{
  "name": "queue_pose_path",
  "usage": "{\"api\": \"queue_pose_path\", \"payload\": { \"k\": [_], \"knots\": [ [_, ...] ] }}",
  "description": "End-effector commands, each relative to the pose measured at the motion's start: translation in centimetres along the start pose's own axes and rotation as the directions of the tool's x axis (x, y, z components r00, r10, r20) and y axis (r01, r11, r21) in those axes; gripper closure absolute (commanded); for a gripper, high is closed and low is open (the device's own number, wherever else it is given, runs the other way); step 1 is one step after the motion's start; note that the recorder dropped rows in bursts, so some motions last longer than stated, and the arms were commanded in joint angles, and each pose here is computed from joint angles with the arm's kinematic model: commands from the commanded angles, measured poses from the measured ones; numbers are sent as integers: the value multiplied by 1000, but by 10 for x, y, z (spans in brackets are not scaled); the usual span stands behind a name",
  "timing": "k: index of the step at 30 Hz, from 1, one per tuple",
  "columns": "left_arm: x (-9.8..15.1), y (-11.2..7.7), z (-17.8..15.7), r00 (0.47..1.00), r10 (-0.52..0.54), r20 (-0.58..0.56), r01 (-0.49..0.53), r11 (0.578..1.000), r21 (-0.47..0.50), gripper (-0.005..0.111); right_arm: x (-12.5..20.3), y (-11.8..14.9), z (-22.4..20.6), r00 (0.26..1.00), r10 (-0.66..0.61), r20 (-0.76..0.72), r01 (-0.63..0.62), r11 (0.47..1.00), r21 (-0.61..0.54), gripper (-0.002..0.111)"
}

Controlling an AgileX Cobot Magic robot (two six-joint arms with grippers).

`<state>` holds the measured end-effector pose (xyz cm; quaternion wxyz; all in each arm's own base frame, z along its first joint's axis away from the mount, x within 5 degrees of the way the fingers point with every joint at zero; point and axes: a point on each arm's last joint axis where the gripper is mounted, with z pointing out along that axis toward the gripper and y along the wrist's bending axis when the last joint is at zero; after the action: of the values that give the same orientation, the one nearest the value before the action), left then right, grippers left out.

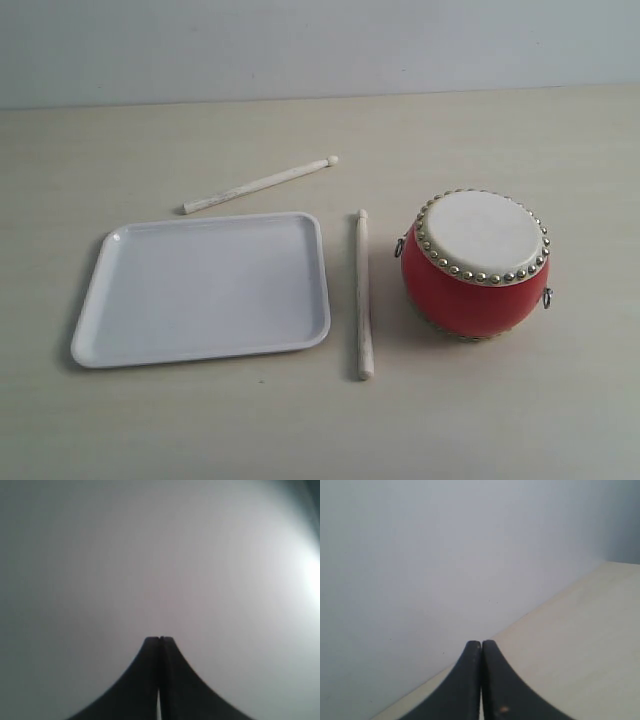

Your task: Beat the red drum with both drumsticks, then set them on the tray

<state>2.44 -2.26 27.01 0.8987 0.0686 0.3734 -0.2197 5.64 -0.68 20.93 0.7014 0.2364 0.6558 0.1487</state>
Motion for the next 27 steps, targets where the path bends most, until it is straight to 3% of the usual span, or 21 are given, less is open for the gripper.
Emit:
{"api": "queue_pose_path", "payload": {
  "k": [1, 3, 10, 13, 16, 18, 20, 22, 23, 24, 25, 26, 27],
  "knots": [
    [17, 20, -4, 957, -254, -138, 212, 941, -262, 107, 1, -1, 0, 1000, -12, -2, 12, 1000, -2, 108],
    [14, 25, -1, 931, -343, -126, 284, 896, -341, 107, 1, -1, 0, 1000, -12, -2, 12, 1000, -2, 108],
    [7, 36, 55, 872, -344, -348, 171, 880, -442, 107, 3, -1, 0, 1000, -12, -18, 12, 1000, 0, 108],
    [19, 47, 89, 786, -326, -525, 52, 882, -469, 107, 3, -1, 0, 1000, -12, -18, 12, 1000, 0, 108],
    [31, 58, 121, 690, -357, -630, -7, 866, -499, 107, 3, -1, 0, 1000, -12, -18, 12, 1000, 0, 108],
    [42, 70, 157, 618, -325, -716, -83, 878, -471, 107, 3, -1, 0, 1000, -12, -18, 12, 1000, 0, 108],
    [62, 84, 190, 501, -220, -837, -200, 911, -359, 107, 3, -1, 0, 1000, -12, -18, 12, 1000, 0, 108],
    [83, 97, 219, 320, -117, -940, -286, 934, -214, 107, 3, -1, 0, 1000, -12, -18, 12, 1000, 0, 108],
    [96, 105, 236, 173, -43, -984, -312, 945, -97, 107, 3, -1, 0, 1000, -12, -18, 12, 1000, 0, 108],
    [105, 109, 241, 82, -19, -996, -309, 950, -44, 107, 3, -1, 0, 1000, -10, -18, 10, 1000, 0, 108],
    [127, 116, 247, -65, 1, -998, -282, 959, 20, 107, 3, -1, 0, 1000, -7, -18, 7, 1000, -1, 108],
    [145, 121, 254, -133, 4, -991, -241, 970, 36, 107, 3, -1, 0, 1000, -7, -18, 7, 1000, -1, 108],
    [157, 123, 257, -161, 17, -987, -212, 976, 52, 107, 3, -1, 0, 1000, -7, -18, 7, 1000, -1, 108]
  ]
}}
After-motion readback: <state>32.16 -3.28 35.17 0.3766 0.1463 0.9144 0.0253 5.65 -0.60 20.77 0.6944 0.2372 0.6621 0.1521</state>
